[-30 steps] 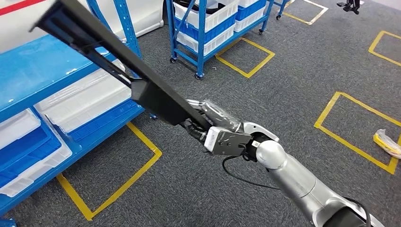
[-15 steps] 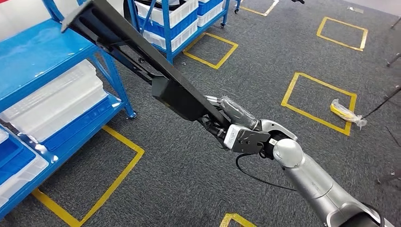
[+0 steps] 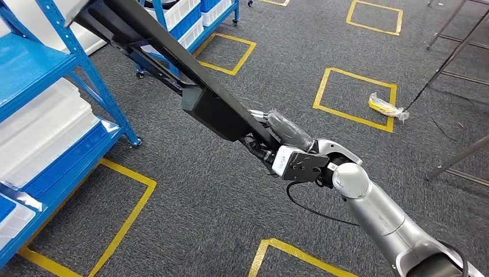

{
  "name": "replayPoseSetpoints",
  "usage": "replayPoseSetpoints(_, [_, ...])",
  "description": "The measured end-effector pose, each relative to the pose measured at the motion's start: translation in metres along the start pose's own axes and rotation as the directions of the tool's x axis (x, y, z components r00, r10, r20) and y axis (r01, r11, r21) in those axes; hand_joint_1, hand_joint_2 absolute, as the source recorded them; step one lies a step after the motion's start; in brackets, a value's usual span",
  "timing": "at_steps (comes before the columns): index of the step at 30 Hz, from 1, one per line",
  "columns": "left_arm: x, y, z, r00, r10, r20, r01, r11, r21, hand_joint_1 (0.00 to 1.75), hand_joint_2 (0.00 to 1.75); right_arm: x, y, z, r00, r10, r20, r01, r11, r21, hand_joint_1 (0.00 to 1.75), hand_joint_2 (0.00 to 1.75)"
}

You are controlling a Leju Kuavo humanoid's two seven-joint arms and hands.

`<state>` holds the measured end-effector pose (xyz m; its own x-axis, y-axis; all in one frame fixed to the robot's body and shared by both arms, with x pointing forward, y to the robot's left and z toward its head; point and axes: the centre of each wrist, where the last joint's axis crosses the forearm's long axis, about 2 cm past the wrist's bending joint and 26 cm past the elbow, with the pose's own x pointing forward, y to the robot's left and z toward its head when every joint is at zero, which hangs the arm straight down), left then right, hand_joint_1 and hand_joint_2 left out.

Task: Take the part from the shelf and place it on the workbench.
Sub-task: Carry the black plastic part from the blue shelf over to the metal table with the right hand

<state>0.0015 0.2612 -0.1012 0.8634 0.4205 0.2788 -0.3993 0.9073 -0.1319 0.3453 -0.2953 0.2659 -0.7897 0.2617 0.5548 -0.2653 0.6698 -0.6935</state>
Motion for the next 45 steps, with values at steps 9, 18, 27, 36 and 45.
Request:
replayPoseSetpoints(9, [0.002,-0.001,-0.001,0.999,0.014,0.040,-0.015,1.000,0.002,0.00,1.75,-0.001,0.000,0.002,1.000,-0.001,-0.010,0.001,1.000,0.000,1.75,1.75])
replayPoseSetpoints(18, [0.002,0.000,-0.001,0.999,0.010,0.045,-0.010,1.000,0.006,0.00,1.75,-0.003,0.001,0.005,1.000,-0.006,-0.023,0.005,1.000,-0.002,1.75,1.75])
replayPoseSetpoints(27, [0.003,0.000,-0.001,0.999,-0.004,0.047,0.004,1.000,0.018,0.00,1.75,-0.003,-0.005,0.006,0.999,0.019,-0.033,-0.020,1.000,-0.019,1.75,1.75])
replayPoseSetpoints(36, [0.004,0.004,-0.001,0.999,-0.011,0.043,0.010,1.000,0.021,0.00,1.75,-0.002,-0.013,0.003,0.996,0.074,-0.045,-0.076,0.996,-0.040,1.75,1.75])
replayPoseSetpoints(45, [0.002,0.006,-0.001,0.999,-0.021,0.033,0.021,1.000,0.023,0.00,1.75,-0.004,-0.017,0.007,0.994,0.092,-0.056,-0.094,0.995,-0.037,1.75,1.75])
